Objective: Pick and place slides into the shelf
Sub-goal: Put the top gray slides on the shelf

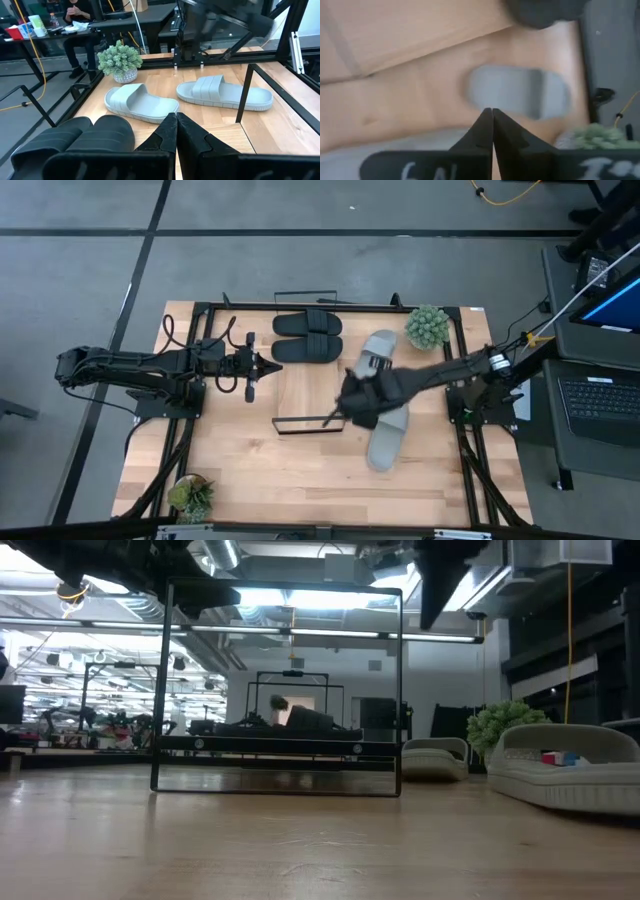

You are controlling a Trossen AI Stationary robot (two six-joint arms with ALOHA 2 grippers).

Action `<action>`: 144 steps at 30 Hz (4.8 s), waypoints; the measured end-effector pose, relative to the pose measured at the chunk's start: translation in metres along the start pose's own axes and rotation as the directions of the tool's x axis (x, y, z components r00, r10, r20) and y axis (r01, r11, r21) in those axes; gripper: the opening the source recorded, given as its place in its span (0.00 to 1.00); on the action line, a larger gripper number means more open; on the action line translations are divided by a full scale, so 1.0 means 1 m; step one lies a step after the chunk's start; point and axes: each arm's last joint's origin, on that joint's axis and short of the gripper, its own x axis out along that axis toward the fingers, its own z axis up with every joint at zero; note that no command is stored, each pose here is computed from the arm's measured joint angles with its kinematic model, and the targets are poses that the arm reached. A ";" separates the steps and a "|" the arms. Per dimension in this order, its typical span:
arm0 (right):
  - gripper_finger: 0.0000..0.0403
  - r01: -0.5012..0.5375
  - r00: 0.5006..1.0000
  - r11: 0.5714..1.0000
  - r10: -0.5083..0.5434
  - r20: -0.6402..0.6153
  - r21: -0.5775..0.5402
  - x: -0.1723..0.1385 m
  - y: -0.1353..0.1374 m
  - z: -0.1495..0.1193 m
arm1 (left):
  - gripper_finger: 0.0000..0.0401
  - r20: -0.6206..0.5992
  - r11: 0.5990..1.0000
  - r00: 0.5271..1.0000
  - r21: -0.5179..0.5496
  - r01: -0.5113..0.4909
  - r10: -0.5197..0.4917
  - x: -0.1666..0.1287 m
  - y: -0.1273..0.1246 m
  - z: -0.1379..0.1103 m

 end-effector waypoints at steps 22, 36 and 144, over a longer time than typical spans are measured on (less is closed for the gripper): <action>0.02 -0.411 0.891 0.907 0.378 0.254 0.091 0.069 -0.187 -0.042 | 0.00 0.001 1.000 1.000 -0.001 0.000 0.000 0.000 0.000 0.000; 0.02 -0.563 0.818 0.791 0.493 0.295 0.240 0.131 -0.259 -0.062 | 0.00 0.013 1.000 1.000 0.028 -0.005 0.004 0.000 0.000 0.001; 0.00 -0.725 0.633 0.586 0.774 0.013 0.361 0.216 -0.271 -0.050 | 0.00 0.000 0.999 1.000 0.032 -0.003 0.003 0.000 0.000 0.000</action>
